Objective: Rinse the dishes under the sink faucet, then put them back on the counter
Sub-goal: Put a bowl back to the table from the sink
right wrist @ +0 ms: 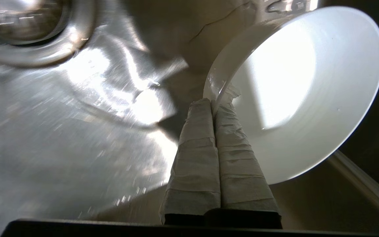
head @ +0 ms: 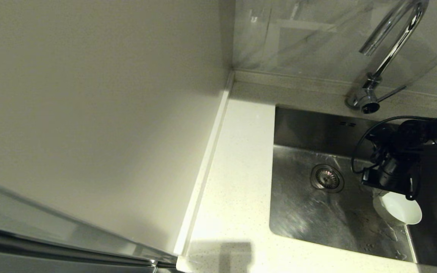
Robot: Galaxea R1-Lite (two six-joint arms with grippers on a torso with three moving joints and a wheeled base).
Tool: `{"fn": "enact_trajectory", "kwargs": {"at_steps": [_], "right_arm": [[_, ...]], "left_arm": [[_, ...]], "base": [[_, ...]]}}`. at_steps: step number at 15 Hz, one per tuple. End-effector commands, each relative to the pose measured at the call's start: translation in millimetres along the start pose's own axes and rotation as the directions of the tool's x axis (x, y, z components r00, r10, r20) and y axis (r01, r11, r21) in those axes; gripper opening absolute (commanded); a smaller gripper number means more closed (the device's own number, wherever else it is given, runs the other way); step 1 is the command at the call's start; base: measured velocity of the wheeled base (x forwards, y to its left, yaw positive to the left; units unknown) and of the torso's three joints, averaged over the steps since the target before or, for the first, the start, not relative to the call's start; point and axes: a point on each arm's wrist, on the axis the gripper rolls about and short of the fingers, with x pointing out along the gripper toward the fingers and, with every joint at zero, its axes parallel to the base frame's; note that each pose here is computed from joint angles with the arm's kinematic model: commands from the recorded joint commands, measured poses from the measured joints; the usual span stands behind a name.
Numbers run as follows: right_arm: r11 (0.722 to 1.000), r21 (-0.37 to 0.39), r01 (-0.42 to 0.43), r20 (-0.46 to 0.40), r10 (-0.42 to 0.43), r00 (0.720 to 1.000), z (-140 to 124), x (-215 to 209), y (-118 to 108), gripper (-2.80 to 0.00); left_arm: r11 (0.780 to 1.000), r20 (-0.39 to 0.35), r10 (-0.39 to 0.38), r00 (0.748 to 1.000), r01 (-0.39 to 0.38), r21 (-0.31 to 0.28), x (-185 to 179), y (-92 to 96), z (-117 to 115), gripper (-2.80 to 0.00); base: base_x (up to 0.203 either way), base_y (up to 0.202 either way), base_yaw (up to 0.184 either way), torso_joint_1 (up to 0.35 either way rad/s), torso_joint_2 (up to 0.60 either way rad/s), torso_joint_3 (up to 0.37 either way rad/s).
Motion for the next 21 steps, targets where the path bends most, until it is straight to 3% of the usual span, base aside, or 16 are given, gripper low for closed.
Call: {"fn": "enact_trajectory", "kwargs": {"at_steps": [1,4,6,8,10,13,18,21], "right_arm": [[0.999,0.006,-0.043,0.087,0.042,0.995,-6,-53,-10,-2.8],[0.994,-0.026,-0.107,0.213,0.11,0.971,-29,-125,-24,-2.8],[0.987,-0.091,-0.131,0.293,0.152,0.944,-50,-168,-42,-2.8],[0.976,-0.204,-0.079,0.366,0.151,0.918,-71,-199,-66,-2.8],[0.964,-0.262,0.039,0.413,0.075,0.908,-81,-210,-99,-2.8],[0.952,-0.26,0.159,0.432,-0.032,0.901,-82,-211,-155,-2.8],[0.952,-0.255,0.172,0.41,-0.055,0.91,-107,-198,-237,-2.8],[0.955,-0.252,0.158,0.344,-0.064,0.937,-127,-188,-262,-2.8]], "left_arm": [[1.0,0.004,0.0,1.0,0.0,0.0,0,0.0,0,-2.8],[1.0,0.004,0.0,1.0,0.0,0.0,0,0.0,0,-2.8],[1.0,0.004,0.002,1.0,-0.002,0.0,0,0.0,0,-2.8],[1.0,0.004,-0.001,1.0,0.001,0.0,0,0.0,0,-2.8],[1.0,0.004,0.0,1.0,0.0,0.0,0,0.0,0,-2.8],[1.0,0.004,0.001,1.0,-0.001,0.0,0,0.0,0,-2.8],[1.0,0.004,0.0,1.0,0.0,0.0,0,0.0,0,-2.8],[1.0,0.004,0.0,1.0,0.0,0.0,0,0.0,0,-2.8]], "base": [[0.0,0.0,0.0,0.0,0.0,0.0],[0.0,0.0,0.0,0.0,0.0,0.0],[0.0,0.0,0.0,0.0,0.0,0.0],[0.0,0.0,0.0,0.0,0.0,0.0],[0.0,0.0,0.0,0.0,0.0,0.0],[0.0,0.0,0.0,0.0,0.0,0.0],[0.0,0.0,0.0,0.0,0.0,0.0],[0.0,0.0,0.0,0.0,0.0,0.0]]}}
